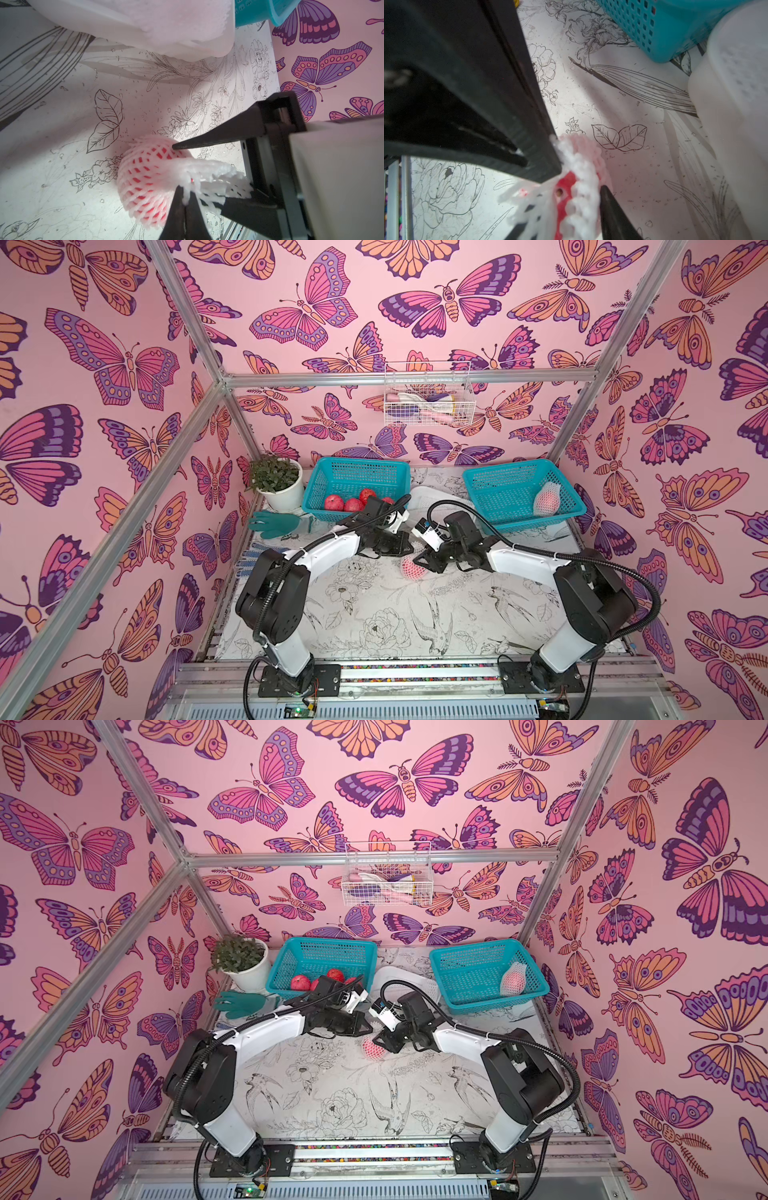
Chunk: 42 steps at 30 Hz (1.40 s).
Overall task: Remove foam nets from apples
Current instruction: Remove the foam net from the apple.
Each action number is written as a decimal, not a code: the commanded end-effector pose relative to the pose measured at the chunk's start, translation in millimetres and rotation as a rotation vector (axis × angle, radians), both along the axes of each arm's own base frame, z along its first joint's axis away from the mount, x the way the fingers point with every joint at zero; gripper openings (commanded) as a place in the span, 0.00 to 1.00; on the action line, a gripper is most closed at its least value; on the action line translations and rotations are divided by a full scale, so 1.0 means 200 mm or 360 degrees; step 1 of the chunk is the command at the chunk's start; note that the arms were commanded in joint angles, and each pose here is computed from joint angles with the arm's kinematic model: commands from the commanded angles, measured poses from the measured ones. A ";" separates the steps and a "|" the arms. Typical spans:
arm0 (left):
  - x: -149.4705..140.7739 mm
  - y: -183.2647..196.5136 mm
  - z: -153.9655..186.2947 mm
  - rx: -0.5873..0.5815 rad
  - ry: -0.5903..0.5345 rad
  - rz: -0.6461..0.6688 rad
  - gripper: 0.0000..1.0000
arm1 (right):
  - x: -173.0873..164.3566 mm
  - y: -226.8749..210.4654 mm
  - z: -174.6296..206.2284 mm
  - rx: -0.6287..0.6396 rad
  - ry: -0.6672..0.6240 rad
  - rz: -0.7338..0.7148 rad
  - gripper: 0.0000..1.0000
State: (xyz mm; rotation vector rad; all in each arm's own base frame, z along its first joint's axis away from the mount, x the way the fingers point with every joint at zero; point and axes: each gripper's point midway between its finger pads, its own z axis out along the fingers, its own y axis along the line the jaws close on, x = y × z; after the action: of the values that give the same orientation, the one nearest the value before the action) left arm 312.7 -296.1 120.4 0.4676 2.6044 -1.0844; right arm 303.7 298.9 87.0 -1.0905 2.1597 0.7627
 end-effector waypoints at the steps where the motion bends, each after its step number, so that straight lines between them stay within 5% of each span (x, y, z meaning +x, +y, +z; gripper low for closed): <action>1: -0.01 0.01 0.07 -0.0027 -0.0032 -0.0012 0.00 | 0.02 0.04 0.09 0.0070 -0.0046 0.0021 0.31; 8: -0.01 0.03 0.12 -0.0025 -0.0096 0.0004 0.00 | 0.03 0.03 0.20 0.0060 -0.0148 -0.0025 0.10; 12: -0.02 0.05 0.14 -0.0022 -0.0125 0.0015 0.00 | 0.03 0.02 0.18 0.0029 -0.0151 -0.0065 0.06; 22: -0.01 0.13 0.32 0.0000 -0.0347 0.0091 0.62 | 0.07 -0.02 0.35 0.0076 -0.0237 -0.0206 0.01; 30: 0.00 0.25 0.54 0.0085 -0.0622 0.0174 0.85 | 0.16 -0.15 0.58 0.0023 -0.0371 -0.0466 0.00; 42: -0.03 0.35 0.47 0.0133 -0.0606 0.0190 0.86 | 0.58 -0.41 0.92 0.0180 -0.0320 -0.0991 0.00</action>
State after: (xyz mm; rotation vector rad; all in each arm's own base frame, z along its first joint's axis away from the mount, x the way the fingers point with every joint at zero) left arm 313.4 -230.9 233.5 0.4628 2.2631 -0.7873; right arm 396.9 231.4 268.1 -0.5100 2.0251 0.4545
